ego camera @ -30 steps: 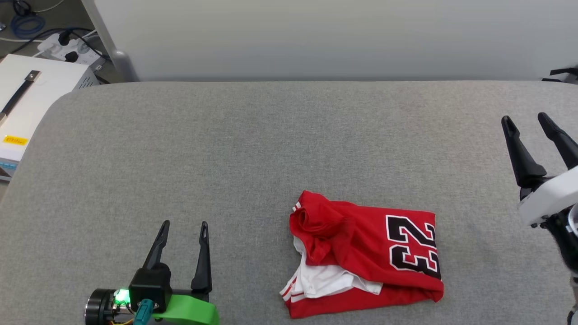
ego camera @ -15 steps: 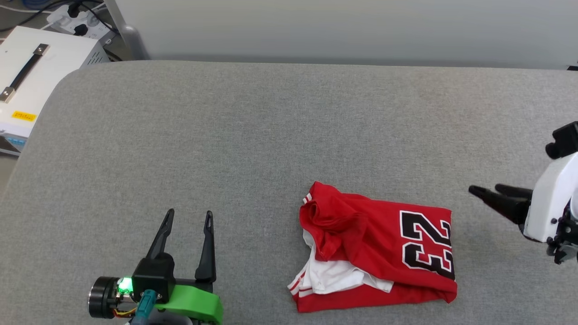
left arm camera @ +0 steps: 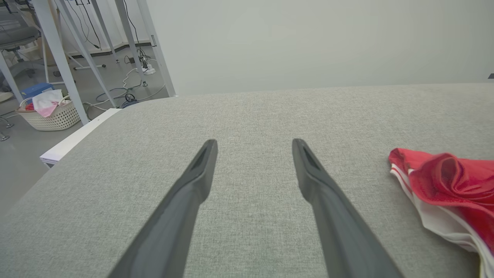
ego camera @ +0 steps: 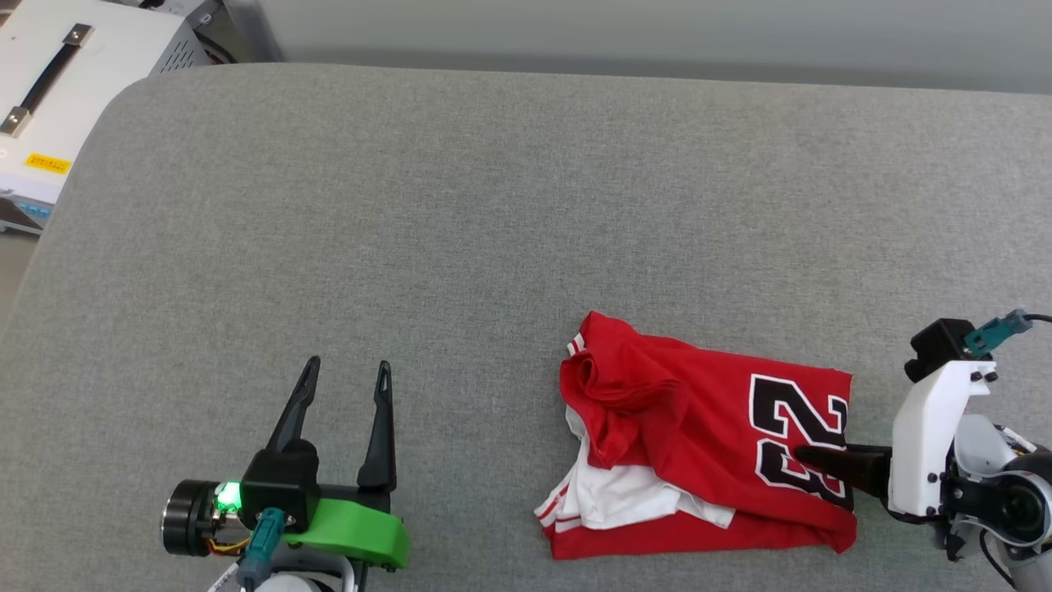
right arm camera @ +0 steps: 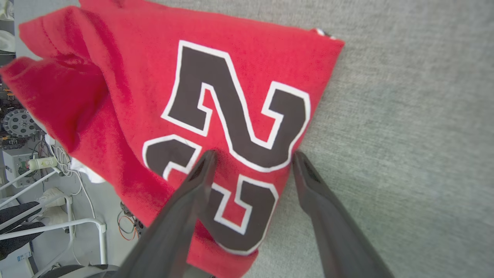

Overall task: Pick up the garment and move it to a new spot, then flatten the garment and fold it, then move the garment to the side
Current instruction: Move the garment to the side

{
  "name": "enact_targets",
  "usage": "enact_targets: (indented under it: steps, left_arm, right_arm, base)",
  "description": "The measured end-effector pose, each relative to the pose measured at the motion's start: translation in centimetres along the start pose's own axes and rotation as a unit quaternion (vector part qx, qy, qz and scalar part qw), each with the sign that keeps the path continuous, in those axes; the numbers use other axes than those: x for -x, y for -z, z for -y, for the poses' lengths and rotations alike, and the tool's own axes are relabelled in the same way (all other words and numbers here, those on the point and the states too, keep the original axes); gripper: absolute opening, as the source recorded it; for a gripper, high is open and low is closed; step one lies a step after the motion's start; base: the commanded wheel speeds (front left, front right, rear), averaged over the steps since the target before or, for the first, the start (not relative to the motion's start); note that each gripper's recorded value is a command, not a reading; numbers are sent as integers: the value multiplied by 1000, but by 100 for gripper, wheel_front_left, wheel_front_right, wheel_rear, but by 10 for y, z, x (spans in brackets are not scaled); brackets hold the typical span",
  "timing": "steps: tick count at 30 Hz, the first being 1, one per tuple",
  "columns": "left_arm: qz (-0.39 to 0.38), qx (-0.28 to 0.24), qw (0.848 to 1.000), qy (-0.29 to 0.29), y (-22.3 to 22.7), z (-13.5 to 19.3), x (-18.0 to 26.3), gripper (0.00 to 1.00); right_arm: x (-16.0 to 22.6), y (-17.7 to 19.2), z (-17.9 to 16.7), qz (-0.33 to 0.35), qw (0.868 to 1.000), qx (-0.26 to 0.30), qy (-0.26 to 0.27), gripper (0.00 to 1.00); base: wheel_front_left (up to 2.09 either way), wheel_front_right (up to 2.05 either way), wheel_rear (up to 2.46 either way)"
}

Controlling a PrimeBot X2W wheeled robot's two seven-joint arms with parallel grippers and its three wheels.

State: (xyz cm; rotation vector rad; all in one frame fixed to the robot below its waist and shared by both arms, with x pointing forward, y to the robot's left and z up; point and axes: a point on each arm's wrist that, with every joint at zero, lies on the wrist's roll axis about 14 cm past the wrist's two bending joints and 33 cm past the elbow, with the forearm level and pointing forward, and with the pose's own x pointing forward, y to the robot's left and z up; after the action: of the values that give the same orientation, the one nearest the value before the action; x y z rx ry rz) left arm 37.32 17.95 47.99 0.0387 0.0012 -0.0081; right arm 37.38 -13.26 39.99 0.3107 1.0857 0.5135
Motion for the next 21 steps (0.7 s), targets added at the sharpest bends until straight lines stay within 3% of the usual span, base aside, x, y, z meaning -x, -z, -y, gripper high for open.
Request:
enact_targets:
  steps: [13, 14, 16, 21]
  left_arm:
    - [-11, -1, 1000, 1, 9, -1, -13, 100]
    - [-10, -1, 1000, 1, 9, -1, -14, 100]
    - [-9, 0, 1000, 1, 8, -1, -15, 100]
    - [-7, 1, 1000, 3, 7, 1, -15, 100]
  right_arm:
    - [-36, 22, -10, -27, 999, -23, -35, 100]
    - [-36, 22, -10, -27, 999, -21, -35, 94]
    - [-36, 20, -10, -17, 999, -18, -35, 0]
    - [-33, 12, -13, 11, 999, -11, -39, 0]
  base:
    - [0, 0, 0]
    - [0, 0, 0]
    - [0, 0, 0]
    - [0, 0, 0]
